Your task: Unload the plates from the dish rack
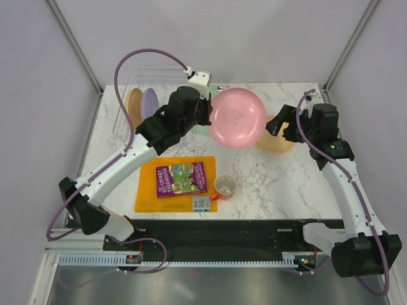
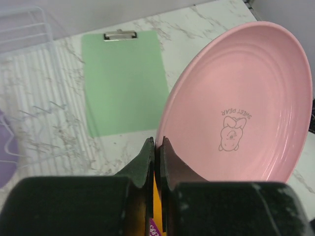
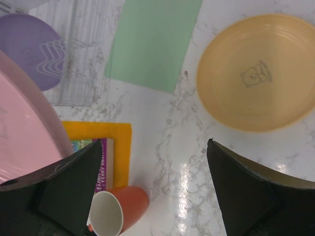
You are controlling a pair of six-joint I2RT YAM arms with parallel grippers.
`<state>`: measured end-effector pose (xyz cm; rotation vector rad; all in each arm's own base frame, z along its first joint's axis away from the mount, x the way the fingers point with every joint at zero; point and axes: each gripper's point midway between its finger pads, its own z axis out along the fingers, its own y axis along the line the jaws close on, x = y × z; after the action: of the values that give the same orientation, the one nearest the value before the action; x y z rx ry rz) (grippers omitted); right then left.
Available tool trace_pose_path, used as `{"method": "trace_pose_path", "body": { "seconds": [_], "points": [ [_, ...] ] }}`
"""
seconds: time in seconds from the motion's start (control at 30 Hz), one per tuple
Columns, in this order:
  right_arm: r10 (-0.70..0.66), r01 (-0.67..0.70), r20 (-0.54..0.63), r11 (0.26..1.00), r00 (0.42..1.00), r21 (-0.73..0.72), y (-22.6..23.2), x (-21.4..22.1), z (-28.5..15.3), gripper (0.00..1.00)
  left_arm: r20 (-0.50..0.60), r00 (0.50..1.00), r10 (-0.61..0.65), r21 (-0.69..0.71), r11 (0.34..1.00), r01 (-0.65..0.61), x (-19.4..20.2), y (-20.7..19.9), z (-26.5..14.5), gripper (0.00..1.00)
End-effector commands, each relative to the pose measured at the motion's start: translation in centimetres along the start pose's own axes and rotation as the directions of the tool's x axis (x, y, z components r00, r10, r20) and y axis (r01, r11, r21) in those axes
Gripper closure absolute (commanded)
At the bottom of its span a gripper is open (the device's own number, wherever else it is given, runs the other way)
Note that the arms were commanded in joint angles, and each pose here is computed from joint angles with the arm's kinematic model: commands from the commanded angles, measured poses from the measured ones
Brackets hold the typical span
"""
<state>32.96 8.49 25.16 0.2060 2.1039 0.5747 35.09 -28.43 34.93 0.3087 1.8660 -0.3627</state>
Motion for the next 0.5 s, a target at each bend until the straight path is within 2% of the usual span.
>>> {"method": "trace_pose_path", "body": {
  "seconds": [0.0, 0.1, 0.23, 0.47],
  "points": [
    [0.026, -0.016, 0.052, 0.981, 0.998, -0.193, 4.1, -1.2, -0.8, 0.06, -0.026, 0.988, -0.155, 0.178, 0.971, 0.158, -0.1, -3.8, -0.5, 0.98],
    [0.031, -0.022, 0.038, 0.978, 0.999, -0.209, 4.2, -0.7, -0.8, 0.05, -0.04, 0.986, -0.165, 0.204, 0.964, 0.169, 0.3, -4.4, -0.5, 0.98],
    [0.031, -0.018, 0.051, 0.973, 0.998, -0.231, 4.8, -0.6, -1.8, 0.05, -0.04, 0.985, -0.168, 0.164, 0.971, 0.173, 0.7, -3.6, 0.0, 0.98],
    [0.021, 0.009, 0.158, 0.982, 0.987, -0.187, 4.6, -2.1, -4.4, 0.06, -0.053, 0.979, -0.195, 0.068, 0.978, 0.199, 2.0, -1.0, 1.1, 0.98]
  ]
}}
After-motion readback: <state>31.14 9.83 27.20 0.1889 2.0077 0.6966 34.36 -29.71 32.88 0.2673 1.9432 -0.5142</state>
